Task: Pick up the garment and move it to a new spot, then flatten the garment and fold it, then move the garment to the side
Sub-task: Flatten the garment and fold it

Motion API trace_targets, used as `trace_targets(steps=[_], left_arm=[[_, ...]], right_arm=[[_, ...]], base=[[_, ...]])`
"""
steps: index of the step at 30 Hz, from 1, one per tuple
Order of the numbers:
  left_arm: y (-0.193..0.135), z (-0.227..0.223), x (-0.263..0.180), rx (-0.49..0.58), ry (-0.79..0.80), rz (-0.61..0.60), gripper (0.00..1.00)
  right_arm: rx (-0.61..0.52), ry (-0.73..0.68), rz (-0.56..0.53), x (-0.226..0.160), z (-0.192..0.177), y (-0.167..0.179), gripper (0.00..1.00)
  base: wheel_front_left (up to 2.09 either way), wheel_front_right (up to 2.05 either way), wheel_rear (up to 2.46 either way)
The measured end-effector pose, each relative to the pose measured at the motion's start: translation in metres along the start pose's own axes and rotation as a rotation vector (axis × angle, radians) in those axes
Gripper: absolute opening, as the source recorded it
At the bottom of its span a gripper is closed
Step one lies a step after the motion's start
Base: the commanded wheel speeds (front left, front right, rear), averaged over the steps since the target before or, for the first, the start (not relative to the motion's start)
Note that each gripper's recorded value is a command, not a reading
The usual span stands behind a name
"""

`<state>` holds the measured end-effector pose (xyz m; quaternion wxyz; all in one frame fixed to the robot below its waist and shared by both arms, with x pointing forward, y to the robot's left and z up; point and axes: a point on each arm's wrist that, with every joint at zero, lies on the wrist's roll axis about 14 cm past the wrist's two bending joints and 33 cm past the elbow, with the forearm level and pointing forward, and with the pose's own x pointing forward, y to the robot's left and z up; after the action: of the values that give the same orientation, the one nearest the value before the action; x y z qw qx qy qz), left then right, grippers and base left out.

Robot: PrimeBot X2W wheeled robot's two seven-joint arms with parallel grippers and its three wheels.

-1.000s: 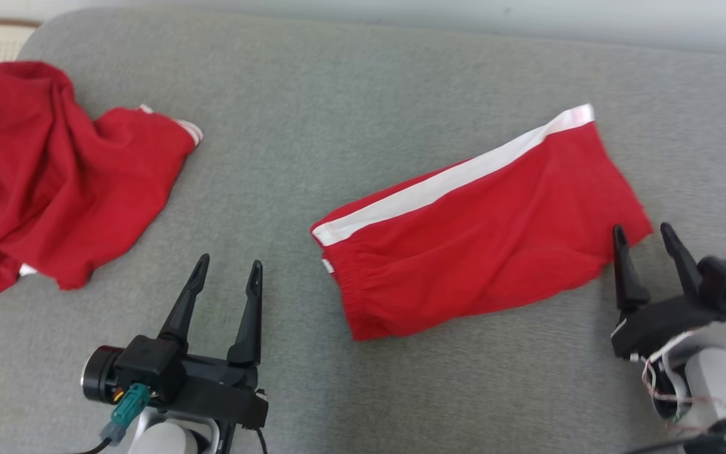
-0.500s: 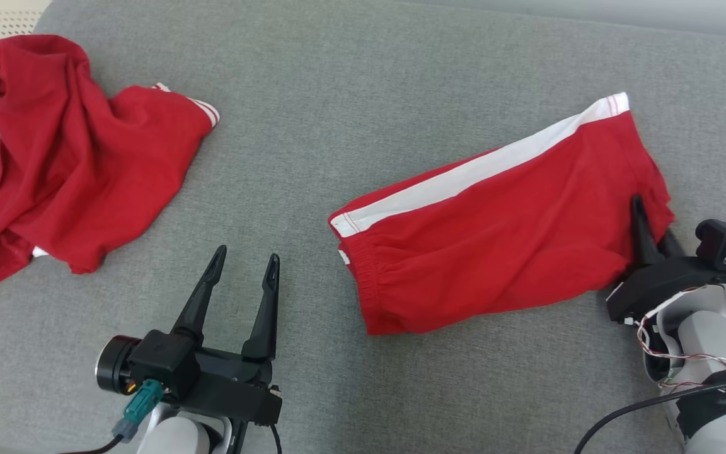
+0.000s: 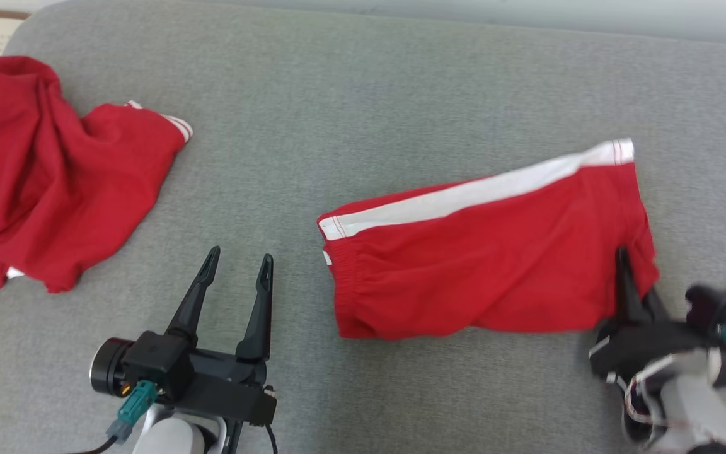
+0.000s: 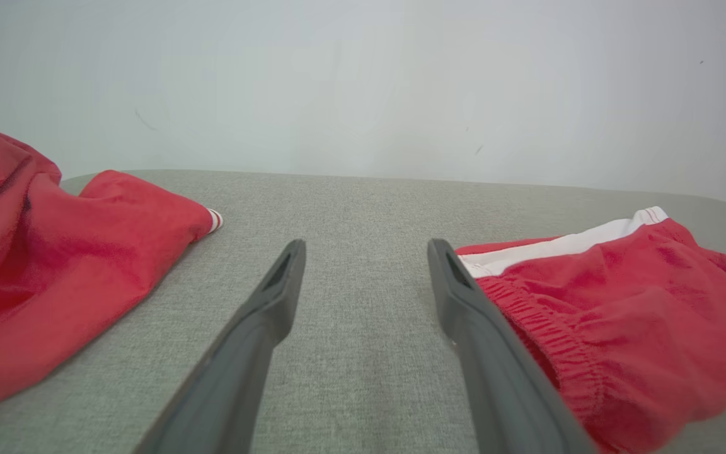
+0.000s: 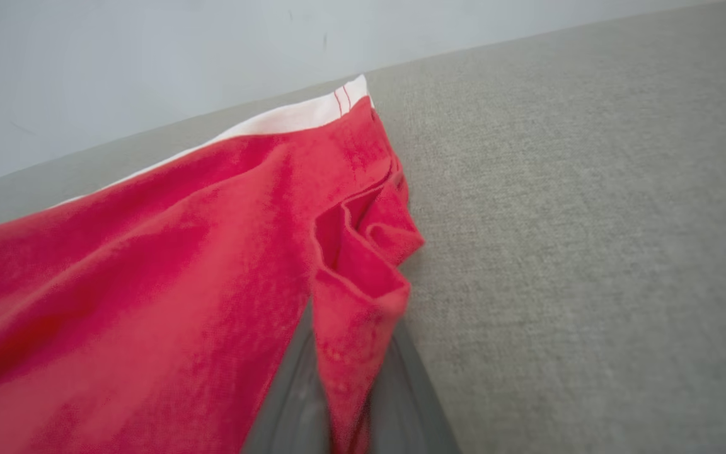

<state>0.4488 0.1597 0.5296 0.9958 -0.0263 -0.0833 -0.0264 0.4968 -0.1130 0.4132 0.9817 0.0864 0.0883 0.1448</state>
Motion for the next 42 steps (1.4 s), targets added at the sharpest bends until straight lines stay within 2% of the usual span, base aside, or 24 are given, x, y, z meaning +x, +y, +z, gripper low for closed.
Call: trace_targets(steps=[11, 23, 28, 30, 35, 42], left_arm=[[-0.012, -0.002, 0.002, -0.005, 0.0, -0.04, 1.0], [-0.016, 0.0, 0.0, -0.014, 0.001, -0.049, 1.0], [-0.011, 0.003, -0.001, -0.019, -0.006, -0.029, 1.0], [-0.005, 0.007, -0.001, -0.017, -0.016, -0.008, 1.0], [0.006, 0.014, -0.005, -0.014, -0.029, 0.028, 1.0], [0.018, 0.019, -0.015, -0.008, -0.035, 0.065, 1.0]], right_arm=[[0.08, -0.014, -0.087, -0.055, -0.011, 0.002, 0.0], [0.103, -0.024, -0.16, -0.074, -0.008, -0.013, 0.0], [0.067, -0.097, -0.154, -0.072, 0.018, -0.014, 0.0], [0.0, -0.176, -0.096, -0.066, 0.046, 0.002, 0.0], [-0.082, -0.258, 0.078, -0.054, 0.077, 0.059, 0.0], [-0.081, -0.239, 0.359, -0.05, 0.082, 0.155, 0.0]], base=[[0.0, 0.0, 0.0], [0.0, 0.0, 0.0], [0.0, 0.0, 0.0], [0.0, 0.0, 0.0], [0.0, 0.0, 0.0], [0.0, 0.0, 0.0]])
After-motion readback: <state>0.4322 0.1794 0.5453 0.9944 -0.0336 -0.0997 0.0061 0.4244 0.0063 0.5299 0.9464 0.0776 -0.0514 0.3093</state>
